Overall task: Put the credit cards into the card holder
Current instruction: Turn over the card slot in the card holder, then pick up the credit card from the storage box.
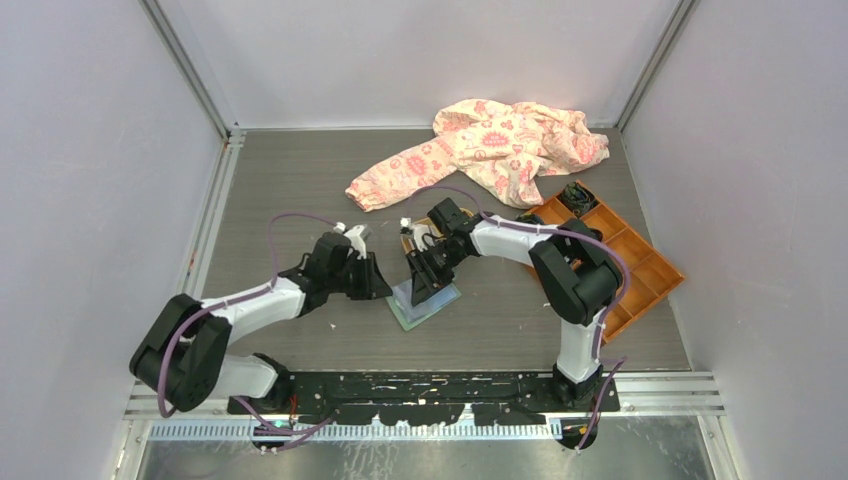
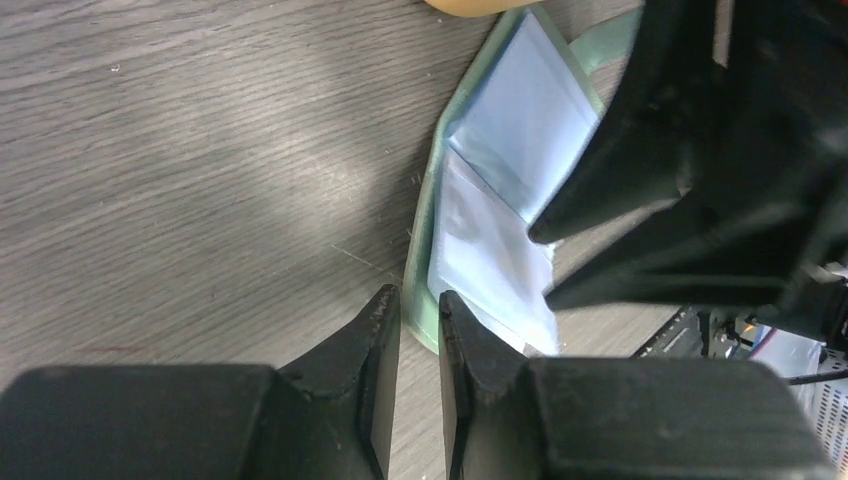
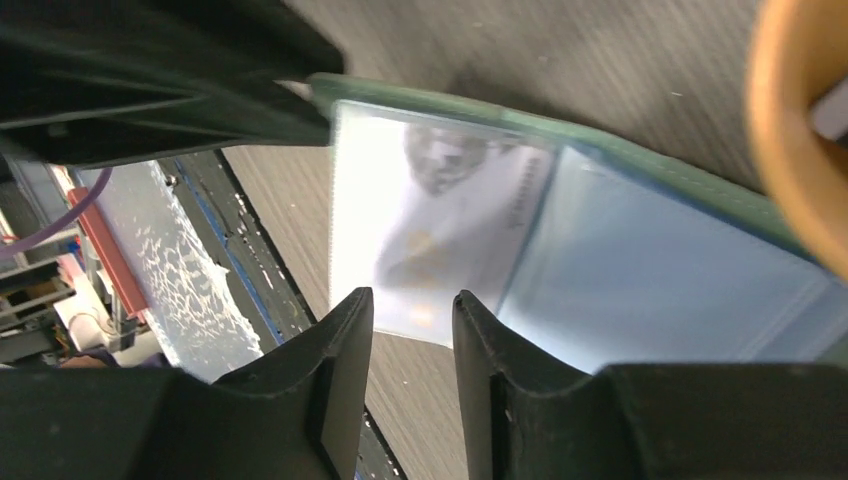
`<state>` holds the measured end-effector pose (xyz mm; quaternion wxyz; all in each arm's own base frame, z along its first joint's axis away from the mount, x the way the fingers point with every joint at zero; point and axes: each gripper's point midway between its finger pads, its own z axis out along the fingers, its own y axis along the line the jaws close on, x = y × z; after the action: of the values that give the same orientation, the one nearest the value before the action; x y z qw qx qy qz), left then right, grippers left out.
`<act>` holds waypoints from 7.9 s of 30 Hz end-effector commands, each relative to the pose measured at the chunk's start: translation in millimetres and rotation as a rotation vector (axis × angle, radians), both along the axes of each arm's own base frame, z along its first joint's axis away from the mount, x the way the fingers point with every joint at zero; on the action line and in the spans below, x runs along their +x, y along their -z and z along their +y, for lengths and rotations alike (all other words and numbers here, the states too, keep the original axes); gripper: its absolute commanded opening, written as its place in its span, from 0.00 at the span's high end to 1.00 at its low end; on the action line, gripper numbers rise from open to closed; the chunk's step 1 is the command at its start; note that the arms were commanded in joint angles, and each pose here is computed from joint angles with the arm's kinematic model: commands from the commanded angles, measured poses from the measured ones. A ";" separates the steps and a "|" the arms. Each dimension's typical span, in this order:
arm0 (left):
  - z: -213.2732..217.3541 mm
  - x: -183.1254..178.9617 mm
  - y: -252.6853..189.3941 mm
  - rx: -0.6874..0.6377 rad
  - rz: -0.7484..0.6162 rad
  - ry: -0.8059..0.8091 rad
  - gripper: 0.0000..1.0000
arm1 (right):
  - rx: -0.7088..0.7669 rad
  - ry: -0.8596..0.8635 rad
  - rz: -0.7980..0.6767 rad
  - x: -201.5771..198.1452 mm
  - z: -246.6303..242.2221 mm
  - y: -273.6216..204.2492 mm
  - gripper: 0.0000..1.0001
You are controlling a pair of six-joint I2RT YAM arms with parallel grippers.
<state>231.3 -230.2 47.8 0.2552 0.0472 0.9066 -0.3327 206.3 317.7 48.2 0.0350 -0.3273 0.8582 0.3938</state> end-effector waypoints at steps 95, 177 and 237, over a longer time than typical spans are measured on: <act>41.9 42.4 -169.1 0.291 -0.587 0.146 0.10 | -0.015 0.291 -0.053 181.4 -25.1 -7.9 0.48; 40.4 41.3 -164.0 0.303 -0.579 0.159 0.11 | 0.235 0.192 0.206 134.5 31.1 -41.3 0.51; 41.5 41.7 -161.9 0.312 -0.577 0.160 0.11 | 0.095 0.135 0.138 124.8 26.9 -16.6 0.62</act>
<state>265.9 -183.3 196.6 0.4365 0.2395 0.8488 -0.1781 337.3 328.4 49.6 0.0068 -0.2084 0.8707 0.4454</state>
